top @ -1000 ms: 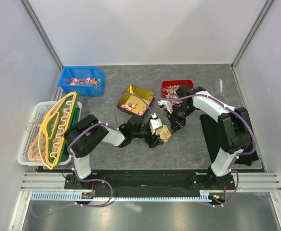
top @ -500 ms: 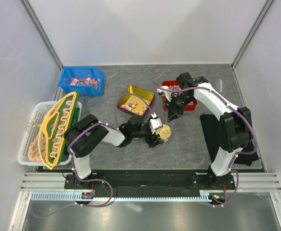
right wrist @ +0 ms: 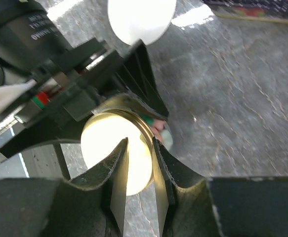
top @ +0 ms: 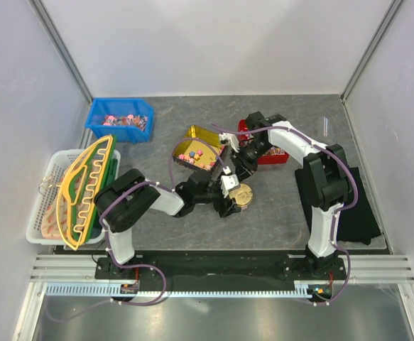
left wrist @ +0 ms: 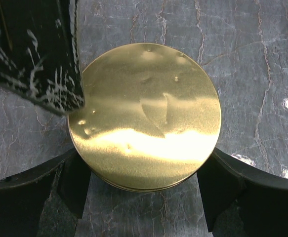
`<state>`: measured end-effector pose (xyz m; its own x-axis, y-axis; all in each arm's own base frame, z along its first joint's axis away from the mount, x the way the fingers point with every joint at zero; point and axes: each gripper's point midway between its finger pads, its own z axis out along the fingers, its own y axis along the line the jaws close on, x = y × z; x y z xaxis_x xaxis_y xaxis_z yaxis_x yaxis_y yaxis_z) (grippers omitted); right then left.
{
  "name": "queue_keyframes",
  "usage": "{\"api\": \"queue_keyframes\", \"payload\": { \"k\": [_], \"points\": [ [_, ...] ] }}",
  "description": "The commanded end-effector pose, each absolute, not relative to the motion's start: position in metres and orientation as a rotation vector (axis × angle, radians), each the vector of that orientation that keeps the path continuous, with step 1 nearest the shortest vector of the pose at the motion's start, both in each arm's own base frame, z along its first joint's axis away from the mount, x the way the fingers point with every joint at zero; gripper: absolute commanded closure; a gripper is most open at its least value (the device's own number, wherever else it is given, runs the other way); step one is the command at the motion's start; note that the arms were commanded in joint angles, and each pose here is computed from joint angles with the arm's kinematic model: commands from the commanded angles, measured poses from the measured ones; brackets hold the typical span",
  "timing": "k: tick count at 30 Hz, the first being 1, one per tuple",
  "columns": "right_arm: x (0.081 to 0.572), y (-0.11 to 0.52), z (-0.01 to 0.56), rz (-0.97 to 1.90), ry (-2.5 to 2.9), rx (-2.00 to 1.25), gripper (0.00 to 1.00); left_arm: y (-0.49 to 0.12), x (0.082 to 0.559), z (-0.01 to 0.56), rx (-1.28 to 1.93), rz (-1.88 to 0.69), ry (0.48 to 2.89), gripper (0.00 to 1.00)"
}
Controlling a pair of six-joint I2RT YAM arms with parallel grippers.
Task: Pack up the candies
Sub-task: Screw the bottle lid onto the packing bottle.
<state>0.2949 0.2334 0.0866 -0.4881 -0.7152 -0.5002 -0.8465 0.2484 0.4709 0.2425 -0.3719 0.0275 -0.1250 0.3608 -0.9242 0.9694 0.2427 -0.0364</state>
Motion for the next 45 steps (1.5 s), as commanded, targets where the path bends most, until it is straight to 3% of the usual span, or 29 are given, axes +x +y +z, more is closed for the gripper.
{"api": "queue_keyframes", "payload": {
  "k": [1, 10, 15, 21, 45],
  "points": [
    [0.291, 0.242, 0.09, 1.134, 2.278, -1.483, 0.67, -0.354, 0.246, -0.005, 1.274, -0.795, 1.775, 0.43],
    [0.285, 0.241, 0.074, 1.151, 2.321, -1.49, 0.64, -0.354, 0.246, -0.004, 1.273, -0.793, 1.775, 0.43],
    [0.276, 0.235, 0.075, 1.137, 2.34, -1.506, 0.78, -0.354, 0.246, -0.005, 1.275, -0.791, 1.774, 0.43],
    [0.262, 0.219, 0.074, 1.076, 2.38, -1.525, 0.85, -0.354, 0.248, -0.005, 1.267, -0.784, 1.779, 0.43],
    [0.21, 0.186, 0.066, 1.091, 2.476, -1.584, 0.93, -0.35, 0.256, -0.003, 1.239, -0.729, 1.782, 0.44]
  ]
}}
